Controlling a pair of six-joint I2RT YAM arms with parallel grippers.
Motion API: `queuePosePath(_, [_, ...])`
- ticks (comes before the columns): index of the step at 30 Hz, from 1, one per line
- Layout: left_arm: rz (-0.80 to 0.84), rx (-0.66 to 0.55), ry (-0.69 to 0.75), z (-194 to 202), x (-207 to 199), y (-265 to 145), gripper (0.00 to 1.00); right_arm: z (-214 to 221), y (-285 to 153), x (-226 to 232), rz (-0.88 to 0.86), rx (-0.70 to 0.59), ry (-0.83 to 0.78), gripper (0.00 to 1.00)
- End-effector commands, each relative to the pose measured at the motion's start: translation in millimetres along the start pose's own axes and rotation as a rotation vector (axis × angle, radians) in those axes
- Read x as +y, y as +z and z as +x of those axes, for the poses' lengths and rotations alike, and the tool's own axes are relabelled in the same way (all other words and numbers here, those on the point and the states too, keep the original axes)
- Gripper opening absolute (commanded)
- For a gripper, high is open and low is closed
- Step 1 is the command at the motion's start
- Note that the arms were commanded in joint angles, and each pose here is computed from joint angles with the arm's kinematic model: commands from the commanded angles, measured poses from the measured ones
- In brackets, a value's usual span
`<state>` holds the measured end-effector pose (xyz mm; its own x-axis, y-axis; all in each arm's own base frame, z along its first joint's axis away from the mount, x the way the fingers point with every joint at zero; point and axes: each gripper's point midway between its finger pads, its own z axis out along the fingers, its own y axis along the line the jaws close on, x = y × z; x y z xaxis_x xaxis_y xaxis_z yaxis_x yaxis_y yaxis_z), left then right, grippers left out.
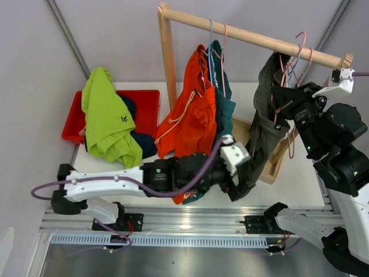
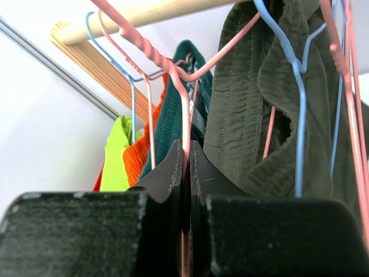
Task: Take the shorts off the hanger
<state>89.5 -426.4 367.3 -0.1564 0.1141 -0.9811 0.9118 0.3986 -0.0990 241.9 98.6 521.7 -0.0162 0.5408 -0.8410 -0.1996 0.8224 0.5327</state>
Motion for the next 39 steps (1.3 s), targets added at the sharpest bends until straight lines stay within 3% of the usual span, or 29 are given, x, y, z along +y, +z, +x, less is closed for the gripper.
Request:
queuePosePath(1, [0.118, -0.152, -0.035, -61.1, -44.6, 2.9, 0.99, -23.5, -6.4, 9.0, -0.032, -0.083, 0.060, 0.00])
queuePosePath(16, [0.050, -0.124, 0.008, -53.8, -52.0, 51.4, 0.99, -27.3, -20.7, 9.8, -0.063, -0.094, 0.108, 0.00])
queuePosePath(19, [0.028, -0.123, 0.019, -49.2, -49.7, 58.7, 0.95, -29.5, -23.1, 14.3, -0.083, -0.090, 0.121, 0.00])
queuePosePath(23, [0.002, -0.127, 0.037, -47.0, -46.9, 66.3, 0.71, -31.6, -26.7, 19.8, -0.107, -0.081, 0.147, 0.00])
queuePosePath(24, [-0.025, -0.134, 0.038, -48.7, -42.3, 66.7, 0.53, -34.7, -29.1, 21.2, -0.113, -0.085, 0.152, 0.00])
queuePosePath(27, [-0.088, -0.157, 0.026, -54.8, -31.1, 64.7, 0.17, -36.6, -32.9, 22.2, -0.119, -0.082, 0.161, 0.00])
queuePosePath(29, [-0.107, -0.181, 0.016, -62.5, -26.1, 58.1, 0.00, -35.7, -34.9, 20.5, -0.114, -0.076, 0.161, 0.00])
queuePosePath(36, [-0.124, -0.195, -0.016, -57.4, -27.0, 24.7, 0.00, -36.2, -33.5, 15.9, -0.090, -0.083, 0.146, 0.00])
queuePosePath(39, [-0.066, -0.164, -0.018, -33.6, -62.0, 0.0, 0.00, -38.9, -31.2, 15.3, -0.079, -0.091, 0.131, 0.00])
